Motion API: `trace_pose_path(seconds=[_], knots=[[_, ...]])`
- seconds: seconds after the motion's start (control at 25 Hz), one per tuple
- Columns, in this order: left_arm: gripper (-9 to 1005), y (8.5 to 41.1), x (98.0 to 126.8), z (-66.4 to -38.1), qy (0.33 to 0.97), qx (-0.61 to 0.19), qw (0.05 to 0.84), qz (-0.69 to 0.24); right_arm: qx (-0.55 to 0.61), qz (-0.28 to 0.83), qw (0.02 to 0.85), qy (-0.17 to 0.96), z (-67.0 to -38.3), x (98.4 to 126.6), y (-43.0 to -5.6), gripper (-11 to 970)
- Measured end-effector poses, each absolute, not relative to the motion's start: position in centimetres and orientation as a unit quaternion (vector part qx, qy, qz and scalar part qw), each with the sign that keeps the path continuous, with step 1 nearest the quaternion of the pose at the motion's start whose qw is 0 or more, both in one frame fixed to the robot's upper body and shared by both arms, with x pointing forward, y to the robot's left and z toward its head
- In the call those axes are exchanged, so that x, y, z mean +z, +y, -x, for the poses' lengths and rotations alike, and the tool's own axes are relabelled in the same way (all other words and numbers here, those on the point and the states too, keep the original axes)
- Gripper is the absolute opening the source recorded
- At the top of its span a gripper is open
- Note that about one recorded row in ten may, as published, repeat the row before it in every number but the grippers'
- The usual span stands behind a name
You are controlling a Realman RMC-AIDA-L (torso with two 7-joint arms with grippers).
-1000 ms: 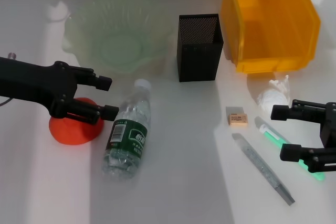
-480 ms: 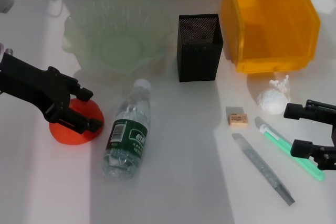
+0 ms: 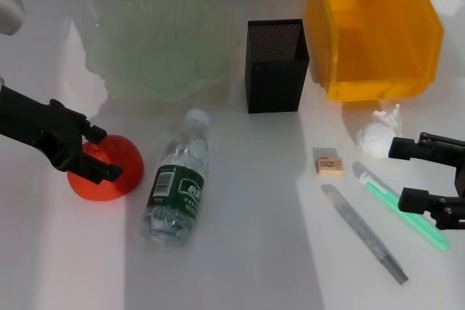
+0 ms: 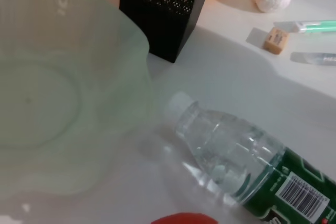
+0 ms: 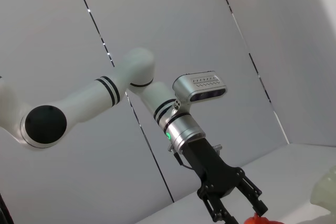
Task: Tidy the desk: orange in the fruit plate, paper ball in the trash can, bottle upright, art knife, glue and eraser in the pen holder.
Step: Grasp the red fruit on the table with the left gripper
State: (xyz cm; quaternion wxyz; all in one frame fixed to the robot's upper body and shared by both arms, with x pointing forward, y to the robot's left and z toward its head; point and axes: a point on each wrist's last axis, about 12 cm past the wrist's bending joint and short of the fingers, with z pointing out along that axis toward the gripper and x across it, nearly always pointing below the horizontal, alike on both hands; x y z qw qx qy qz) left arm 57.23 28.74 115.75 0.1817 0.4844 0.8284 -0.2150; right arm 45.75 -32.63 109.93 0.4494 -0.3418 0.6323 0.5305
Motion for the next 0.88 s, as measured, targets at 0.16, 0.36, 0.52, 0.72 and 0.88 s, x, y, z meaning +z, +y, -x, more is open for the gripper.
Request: trace_pose_path(seconds=[0.16,0.36,0.52,0.72,0.88], knots=[[830,28.9,115.3,-57.4,0.834,-0.202,0.182,-0.479,0.531,0.344,0.449,0.631,-45.9,110.0,-32.6,831],[820,29.2,115.0,-57.3,0.837,-0.201,0.184,-0.475,0.531,0.345,0.449,0.630,-46.0,110.1,-32.5,831],[800,29.3,114.7,-57.3,0.837,-0.200,0.185,-0.474,0.532,0.344,0.449,0.630,-46.0,110.1,-32.5,831],[653,29.4,113.7,-57.2,0.838,-0.206,0.184,-0.471,0.535,0.345,0.448,0.627,-45.9,110.0,-32.3,831],[475,29.4,113.4,-57.2,0.838,-0.207,0.188,-0.469,0.538,0.345,0.447,0.625,-45.8,110.1,-32.3,831]])
